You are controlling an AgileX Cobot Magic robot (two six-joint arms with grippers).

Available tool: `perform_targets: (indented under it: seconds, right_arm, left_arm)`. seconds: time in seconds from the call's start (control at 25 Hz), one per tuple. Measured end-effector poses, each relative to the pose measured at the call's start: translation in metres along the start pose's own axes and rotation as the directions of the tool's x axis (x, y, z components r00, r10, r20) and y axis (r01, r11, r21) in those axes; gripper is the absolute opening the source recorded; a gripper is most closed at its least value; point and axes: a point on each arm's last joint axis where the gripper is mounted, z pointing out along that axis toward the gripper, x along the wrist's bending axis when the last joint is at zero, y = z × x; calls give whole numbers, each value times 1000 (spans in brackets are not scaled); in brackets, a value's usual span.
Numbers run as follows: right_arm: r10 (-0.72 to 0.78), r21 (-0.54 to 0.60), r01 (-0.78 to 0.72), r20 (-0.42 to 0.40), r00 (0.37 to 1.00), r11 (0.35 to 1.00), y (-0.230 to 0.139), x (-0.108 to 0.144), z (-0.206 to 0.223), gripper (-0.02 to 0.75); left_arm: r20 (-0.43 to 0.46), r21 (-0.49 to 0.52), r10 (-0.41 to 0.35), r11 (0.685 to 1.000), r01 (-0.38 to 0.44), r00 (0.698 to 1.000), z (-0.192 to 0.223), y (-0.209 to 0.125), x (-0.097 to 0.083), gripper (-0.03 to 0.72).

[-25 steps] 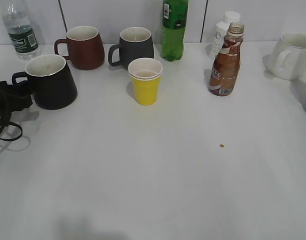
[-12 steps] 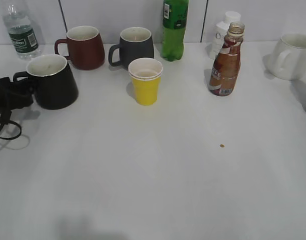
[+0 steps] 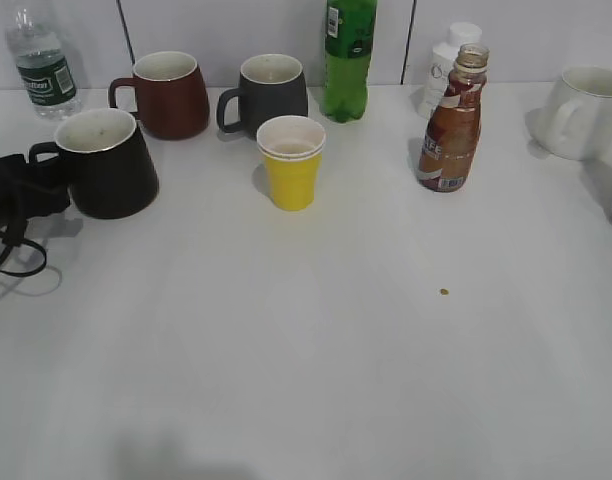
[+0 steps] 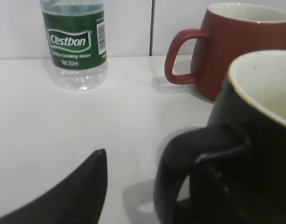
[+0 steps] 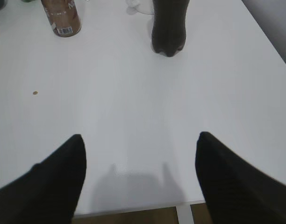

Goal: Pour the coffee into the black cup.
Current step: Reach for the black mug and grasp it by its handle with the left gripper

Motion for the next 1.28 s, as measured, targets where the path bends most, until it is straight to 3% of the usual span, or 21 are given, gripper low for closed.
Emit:
perform_targets:
  seconds: [0.52,0.68,0.84,1.28]
  right_arm:
    - [0,0,0,0,1000,1000,0,0,0,570]
    - [0,0,0,0,1000,1000,0,0,0,570]
    - [0,0,0,0,1000,1000,0,0,0,570]
    - [0,0,0,0,1000,1000,0,0,0,570]
  left_arm:
    - [71,-36,54,998,-51,996,20,7,-3,420]
    - [123,-45,88,996,-83,988,28,6,-6,301]
    - [168,-51,119,992,-112,979,34,4,-9,76]
    - [197,-71,136,990,-124,971,33,5,-12,52]
